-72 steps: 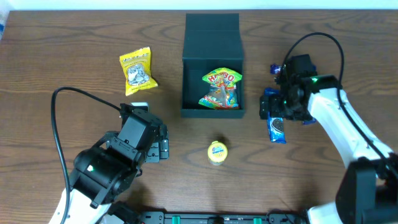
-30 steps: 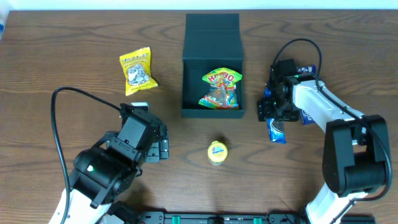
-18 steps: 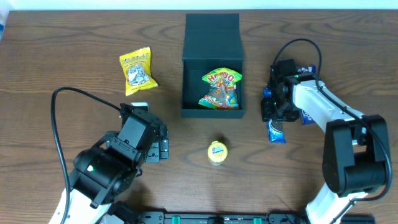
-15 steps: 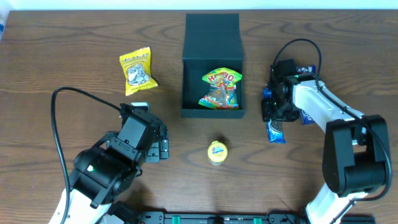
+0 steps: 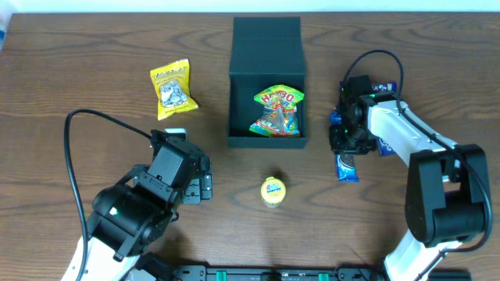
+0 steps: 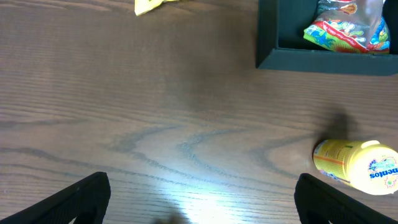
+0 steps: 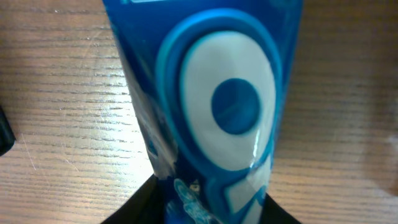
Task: Pack container
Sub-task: 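Lift the Oreo pack with the right gripper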
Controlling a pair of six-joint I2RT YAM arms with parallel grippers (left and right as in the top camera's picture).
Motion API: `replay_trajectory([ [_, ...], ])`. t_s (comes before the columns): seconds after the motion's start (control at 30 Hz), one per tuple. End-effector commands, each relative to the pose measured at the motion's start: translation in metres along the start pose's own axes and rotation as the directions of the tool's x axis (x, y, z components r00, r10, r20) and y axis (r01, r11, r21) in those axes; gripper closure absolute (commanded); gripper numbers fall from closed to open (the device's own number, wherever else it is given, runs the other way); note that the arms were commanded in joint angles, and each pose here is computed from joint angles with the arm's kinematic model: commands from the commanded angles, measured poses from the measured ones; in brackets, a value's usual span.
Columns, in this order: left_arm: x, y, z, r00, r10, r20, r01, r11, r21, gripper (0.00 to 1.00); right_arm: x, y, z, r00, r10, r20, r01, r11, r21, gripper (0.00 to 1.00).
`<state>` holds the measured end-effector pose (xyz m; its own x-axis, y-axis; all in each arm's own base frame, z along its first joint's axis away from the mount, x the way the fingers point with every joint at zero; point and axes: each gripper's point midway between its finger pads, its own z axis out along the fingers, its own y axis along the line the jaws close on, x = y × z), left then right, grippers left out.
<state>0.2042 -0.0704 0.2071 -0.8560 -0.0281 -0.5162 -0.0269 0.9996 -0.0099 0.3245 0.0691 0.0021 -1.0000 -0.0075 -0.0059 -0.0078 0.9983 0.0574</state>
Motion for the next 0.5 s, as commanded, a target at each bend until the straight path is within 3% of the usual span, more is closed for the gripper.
replay_trajectory([
  [0.0,-0.0008,0.004,0.0001,1.0,-0.01,0.007,0.01,1.0,-0.019,0.05,0.0013,0.0024,0.0007,1.0,-0.007,-0.009,0.008,1.0,0.004,0.71],
  [0.47,-0.0008,0.004,0.0001,1.0,-0.01,0.007,0.01,1.0,-0.019,0.05,0.0029,0.0022,-0.0017,1.0,-0.004,-0.012,0.004,1.0,0.005,0.87],
])
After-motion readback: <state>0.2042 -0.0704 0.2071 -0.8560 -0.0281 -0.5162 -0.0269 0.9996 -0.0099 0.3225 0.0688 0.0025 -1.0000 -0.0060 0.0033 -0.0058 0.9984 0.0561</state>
